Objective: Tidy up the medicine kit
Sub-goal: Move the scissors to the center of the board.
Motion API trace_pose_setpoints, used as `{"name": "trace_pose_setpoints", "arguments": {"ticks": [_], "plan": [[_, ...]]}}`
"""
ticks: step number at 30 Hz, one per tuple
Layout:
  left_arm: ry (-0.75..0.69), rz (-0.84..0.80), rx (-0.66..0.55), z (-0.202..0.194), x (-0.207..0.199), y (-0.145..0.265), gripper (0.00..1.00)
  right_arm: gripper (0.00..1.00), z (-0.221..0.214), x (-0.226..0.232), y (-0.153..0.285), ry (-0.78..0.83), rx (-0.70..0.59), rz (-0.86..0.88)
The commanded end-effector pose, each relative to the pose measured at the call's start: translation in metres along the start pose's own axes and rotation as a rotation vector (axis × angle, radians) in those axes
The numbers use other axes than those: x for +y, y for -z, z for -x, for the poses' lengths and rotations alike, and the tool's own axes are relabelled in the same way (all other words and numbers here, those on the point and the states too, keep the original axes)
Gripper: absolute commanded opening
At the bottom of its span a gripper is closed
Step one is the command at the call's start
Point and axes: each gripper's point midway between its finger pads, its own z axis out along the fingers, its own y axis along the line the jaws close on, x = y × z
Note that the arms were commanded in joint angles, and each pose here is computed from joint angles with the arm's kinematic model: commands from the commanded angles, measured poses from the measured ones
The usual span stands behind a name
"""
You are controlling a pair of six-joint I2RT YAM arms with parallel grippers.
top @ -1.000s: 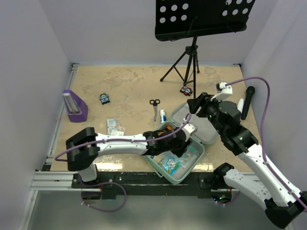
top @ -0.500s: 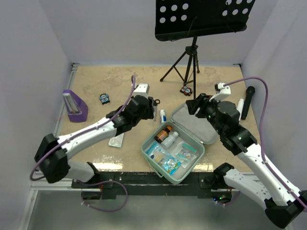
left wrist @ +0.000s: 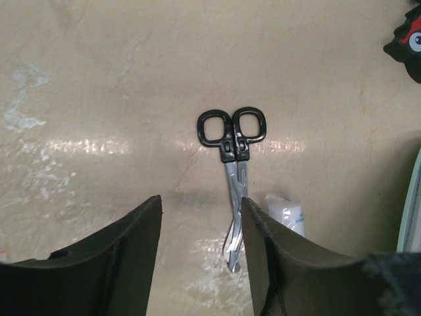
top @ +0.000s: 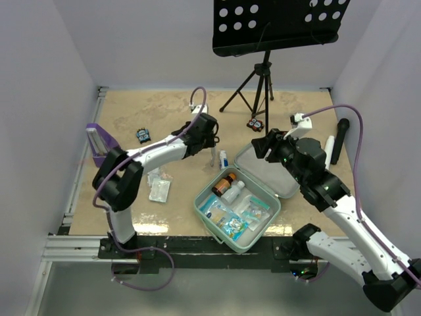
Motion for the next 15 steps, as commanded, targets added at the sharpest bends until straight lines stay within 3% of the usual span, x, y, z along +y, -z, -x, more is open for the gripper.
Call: {"name": "trace_pose_setpoints", "arguments": {"ticks": [1,5,15], "plan": [[-0.009,-0.061,-0.025,0.022,-0.036,-0.027,0.52,0.59,0.002,0.005,0.0,0.003,-0.021,0.031],[-0.045,-0.012,-0.008,0.022,-0.04,-0.05,0.46,0.59,-0.003,0.005,0.0,0.001,-0.011,0.04],[-0.071,0.074,0.039,0.007,-0.038,-0.085,0.43,0.59,-0.012,0.004,-0.007,0.006,0.027,0.04]]}}
